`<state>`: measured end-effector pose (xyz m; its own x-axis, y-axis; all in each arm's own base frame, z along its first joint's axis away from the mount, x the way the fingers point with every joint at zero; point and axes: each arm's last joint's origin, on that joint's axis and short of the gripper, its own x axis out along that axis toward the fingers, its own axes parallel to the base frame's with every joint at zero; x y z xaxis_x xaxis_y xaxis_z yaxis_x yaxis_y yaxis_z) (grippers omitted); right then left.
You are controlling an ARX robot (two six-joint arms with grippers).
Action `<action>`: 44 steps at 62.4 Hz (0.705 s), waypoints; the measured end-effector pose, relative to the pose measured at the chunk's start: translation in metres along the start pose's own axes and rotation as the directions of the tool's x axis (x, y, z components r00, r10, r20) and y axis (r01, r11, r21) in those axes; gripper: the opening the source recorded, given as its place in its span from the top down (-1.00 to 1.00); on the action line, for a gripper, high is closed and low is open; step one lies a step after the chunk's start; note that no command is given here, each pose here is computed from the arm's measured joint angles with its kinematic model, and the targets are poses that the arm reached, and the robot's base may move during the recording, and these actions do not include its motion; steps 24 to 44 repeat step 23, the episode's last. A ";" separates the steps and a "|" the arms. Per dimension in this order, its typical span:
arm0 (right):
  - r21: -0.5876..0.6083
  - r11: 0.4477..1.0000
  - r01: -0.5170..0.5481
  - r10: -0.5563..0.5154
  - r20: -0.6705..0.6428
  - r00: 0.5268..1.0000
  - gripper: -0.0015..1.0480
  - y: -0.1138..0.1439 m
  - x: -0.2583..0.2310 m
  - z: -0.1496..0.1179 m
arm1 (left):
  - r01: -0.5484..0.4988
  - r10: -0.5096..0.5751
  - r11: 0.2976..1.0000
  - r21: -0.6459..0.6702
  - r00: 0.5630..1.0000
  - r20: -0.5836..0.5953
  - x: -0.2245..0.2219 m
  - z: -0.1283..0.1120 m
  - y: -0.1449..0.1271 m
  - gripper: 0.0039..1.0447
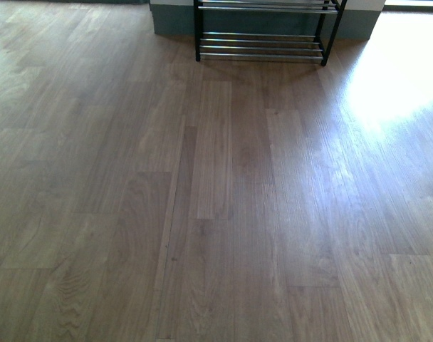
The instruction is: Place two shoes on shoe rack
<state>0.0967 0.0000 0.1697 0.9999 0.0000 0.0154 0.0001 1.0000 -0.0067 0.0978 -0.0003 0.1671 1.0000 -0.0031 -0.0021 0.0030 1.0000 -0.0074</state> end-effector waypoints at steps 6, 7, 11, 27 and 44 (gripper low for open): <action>0.000 1.000 0.000 0.000 0.000 1.000 -0.82 0.000 0.000 0.000 | 0.000 0.000 1.000 0.000 1.000 0.000 0.000 0.000 0.000 -0.83; 0.000 1.000 0.000 0.000 0.000 1.000 -0.82 0.000 0.000 0.000 | 0.000 0.000 1.000 0.000 1.000 0.000 0.000 0.000 0.000 -0.83; 0.000 1.000 0.000 0.000 0.000 1.000 -0.82 0.000 0.000 0.000 | 0.000 0.000 1.000 0.000 1.000 0.000 0.000 0.000 0.000 -0.83; 0.000 1.000 0.000 0.000 0.000 1.000 -0.82 0.000 0.000 0.000 | 0.000 0.000 1.000 0.000 1.000 0.000 0.000 0.000 0.000 -0.83; 0.000 1.000 0.000 0.000 0.000 1.000 -0.82 0.000 0.000 0.000 | 0.000 0.000 1.000 0.000 1.000 0.000 0.000 0.000 0.000 -0.83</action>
